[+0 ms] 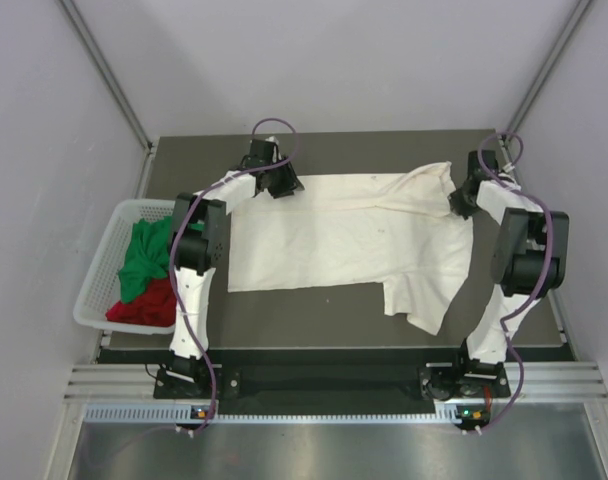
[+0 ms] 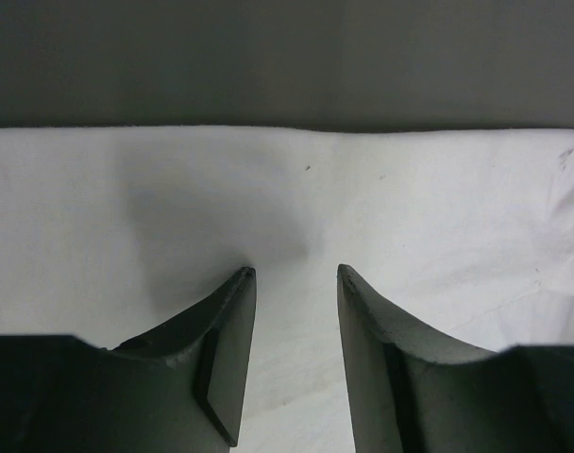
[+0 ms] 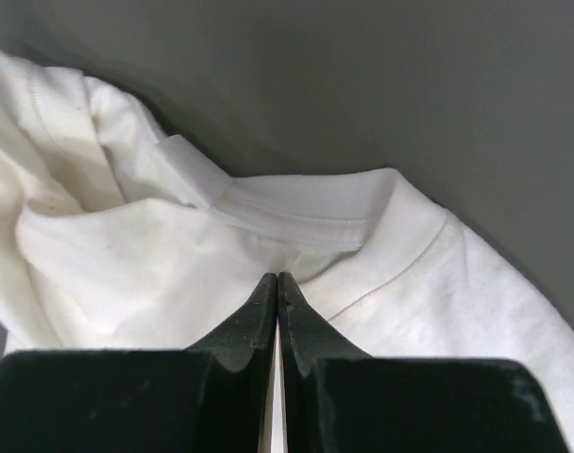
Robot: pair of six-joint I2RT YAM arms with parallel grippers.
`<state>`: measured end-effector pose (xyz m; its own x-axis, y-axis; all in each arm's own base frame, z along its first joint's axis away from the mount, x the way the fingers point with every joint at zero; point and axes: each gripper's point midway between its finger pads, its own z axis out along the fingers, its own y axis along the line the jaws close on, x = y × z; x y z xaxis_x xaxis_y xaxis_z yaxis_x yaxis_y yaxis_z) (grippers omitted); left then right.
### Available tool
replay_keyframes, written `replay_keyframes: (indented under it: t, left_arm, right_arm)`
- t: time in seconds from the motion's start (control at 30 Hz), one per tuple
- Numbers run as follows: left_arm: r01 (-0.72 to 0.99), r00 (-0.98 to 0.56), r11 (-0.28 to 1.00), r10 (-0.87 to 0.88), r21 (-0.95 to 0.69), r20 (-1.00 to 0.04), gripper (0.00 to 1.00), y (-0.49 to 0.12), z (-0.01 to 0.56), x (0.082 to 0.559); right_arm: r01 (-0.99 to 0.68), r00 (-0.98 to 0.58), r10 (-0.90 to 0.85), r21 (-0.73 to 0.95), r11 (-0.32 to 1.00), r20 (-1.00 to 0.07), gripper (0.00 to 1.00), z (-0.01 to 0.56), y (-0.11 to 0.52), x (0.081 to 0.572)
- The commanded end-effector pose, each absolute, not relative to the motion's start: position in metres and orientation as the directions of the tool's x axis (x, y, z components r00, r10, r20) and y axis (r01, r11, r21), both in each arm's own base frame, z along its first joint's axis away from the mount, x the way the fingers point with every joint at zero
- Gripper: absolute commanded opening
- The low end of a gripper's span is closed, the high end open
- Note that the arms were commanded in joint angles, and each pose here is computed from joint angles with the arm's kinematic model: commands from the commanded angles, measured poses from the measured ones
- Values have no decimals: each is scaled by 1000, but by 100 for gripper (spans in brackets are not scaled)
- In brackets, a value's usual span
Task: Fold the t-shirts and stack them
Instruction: Fold the tshirt
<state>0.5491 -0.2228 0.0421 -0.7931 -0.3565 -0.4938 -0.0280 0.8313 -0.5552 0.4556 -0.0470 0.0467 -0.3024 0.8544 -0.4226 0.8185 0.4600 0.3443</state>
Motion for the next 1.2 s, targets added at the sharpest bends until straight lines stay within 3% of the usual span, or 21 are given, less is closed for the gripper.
replay_keyframes:
  t: [0.0,0.67,1.17]
  left_arm:
    - [-119,-831,882,-340,-456,-440,46,-200,-8,533]
    - [-154,-849,881,-349,-448,-395,47,-188,-32,530]
    - [-167,-864,884,-344,-436,-367,47,-188,-42,525]
  right_arm:
    - [768,-273,833,413,490,-481,0,96,-47,468]
    - [729,-260,833,466,501,-489,0,153,-19,402]
    - [785,-193,836,429,446,-514,0,107,1,365]
